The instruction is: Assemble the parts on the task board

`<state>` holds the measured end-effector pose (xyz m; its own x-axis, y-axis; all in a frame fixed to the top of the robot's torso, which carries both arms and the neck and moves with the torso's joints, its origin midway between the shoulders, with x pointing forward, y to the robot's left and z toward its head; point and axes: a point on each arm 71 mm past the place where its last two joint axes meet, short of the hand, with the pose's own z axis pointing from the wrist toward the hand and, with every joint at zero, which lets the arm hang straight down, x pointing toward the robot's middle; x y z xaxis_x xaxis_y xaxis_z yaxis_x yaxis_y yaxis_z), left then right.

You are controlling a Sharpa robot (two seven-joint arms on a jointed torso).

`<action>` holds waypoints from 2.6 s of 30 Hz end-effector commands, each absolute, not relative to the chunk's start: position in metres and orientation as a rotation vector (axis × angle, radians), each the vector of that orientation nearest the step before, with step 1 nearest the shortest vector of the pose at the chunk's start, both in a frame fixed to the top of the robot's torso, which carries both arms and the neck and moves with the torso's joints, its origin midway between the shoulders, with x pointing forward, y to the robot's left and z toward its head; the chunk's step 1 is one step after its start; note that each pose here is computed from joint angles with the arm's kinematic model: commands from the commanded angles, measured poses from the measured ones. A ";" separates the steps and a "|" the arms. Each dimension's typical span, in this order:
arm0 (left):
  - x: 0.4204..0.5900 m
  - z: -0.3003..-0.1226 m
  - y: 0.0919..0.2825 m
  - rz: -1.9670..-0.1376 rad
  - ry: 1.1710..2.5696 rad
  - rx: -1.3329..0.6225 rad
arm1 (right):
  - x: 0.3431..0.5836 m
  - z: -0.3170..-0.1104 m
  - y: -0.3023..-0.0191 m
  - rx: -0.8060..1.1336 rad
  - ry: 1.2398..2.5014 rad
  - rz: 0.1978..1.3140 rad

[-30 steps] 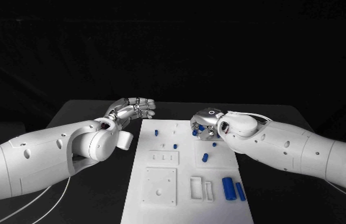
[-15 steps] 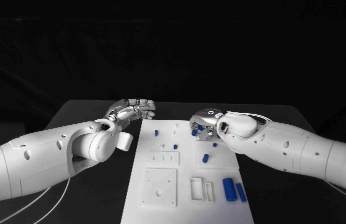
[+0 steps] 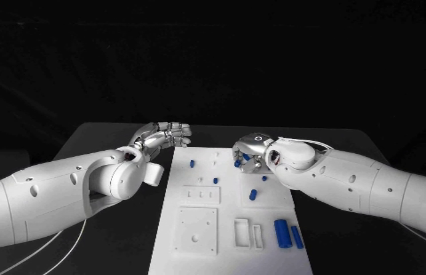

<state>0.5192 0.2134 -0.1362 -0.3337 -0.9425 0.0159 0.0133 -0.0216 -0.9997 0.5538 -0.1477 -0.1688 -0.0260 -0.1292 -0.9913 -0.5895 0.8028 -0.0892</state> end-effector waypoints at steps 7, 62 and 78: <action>0.519 -0.134 0.212 -1.496 1.436 -1.016 | 0.550 -0.177 -0.146 -0.595 1.612 0.403; 0.520 -0.135 0.212 -1.493 1.438 -1.018 | 0.539 -0.159 -0.133 -0.580 1.423 0.384; 0.520 -0.134 0.210 -1.497 1.438 -1.015 | 0.541 -0.150 -0.102 -0.582 1.294 0.388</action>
<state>0.5199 0.2125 -0.1365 -0.3353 -0.9420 0.0153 0.0096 -0.0196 -0.9998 0.5402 -0.1029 -0.1537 0.1812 -0.0579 -0.9817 -0.5899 0.7923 -0.1556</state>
